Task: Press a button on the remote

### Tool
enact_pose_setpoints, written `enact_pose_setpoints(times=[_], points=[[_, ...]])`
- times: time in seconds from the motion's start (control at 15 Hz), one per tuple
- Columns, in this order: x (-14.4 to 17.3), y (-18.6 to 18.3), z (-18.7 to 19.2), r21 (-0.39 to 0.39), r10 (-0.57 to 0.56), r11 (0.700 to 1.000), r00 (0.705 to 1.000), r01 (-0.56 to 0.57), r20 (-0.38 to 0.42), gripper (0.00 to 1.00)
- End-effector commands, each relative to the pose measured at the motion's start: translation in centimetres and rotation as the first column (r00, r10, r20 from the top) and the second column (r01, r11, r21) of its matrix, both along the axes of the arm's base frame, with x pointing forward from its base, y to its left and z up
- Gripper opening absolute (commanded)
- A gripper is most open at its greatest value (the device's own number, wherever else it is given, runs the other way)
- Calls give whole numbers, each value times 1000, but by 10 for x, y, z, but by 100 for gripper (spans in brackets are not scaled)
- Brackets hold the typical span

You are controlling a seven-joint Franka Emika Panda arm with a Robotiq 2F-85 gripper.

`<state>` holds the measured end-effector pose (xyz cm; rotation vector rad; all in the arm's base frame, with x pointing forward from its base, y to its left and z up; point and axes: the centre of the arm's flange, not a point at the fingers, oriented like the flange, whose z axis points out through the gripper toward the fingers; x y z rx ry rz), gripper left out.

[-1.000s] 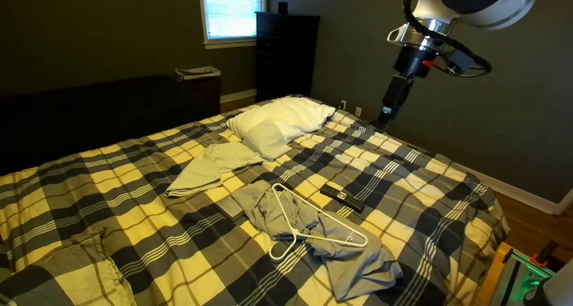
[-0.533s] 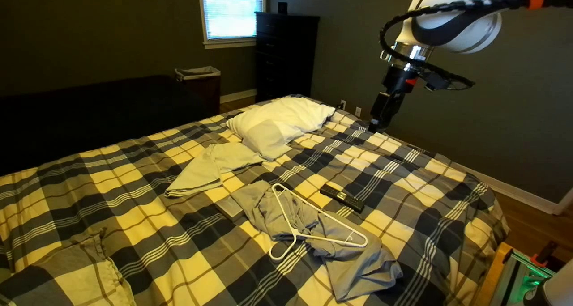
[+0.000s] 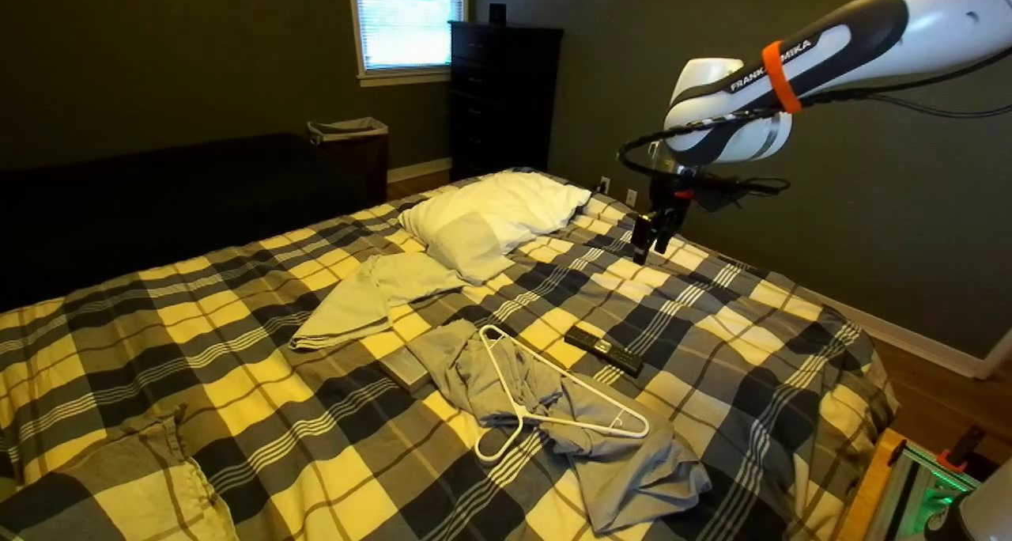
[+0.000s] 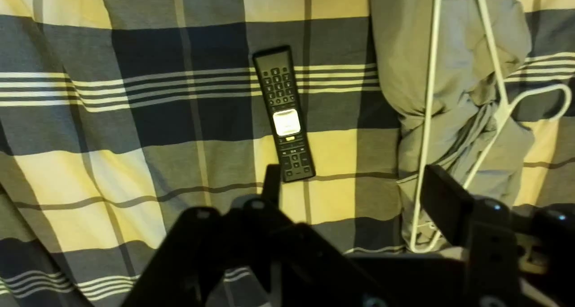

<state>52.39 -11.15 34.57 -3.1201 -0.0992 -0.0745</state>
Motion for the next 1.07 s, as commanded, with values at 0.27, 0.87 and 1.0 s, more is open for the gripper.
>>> enact_pose_setpoints(times=[0.27,0.87,1.0], points=[[55,-15,-91,-111,-28,994,997,20,-67,19],[54,-11,-105,-89,-5,996,998,-1,-68,1],[54,-12,-102,-89,-7,996,998,1,-65,1]])
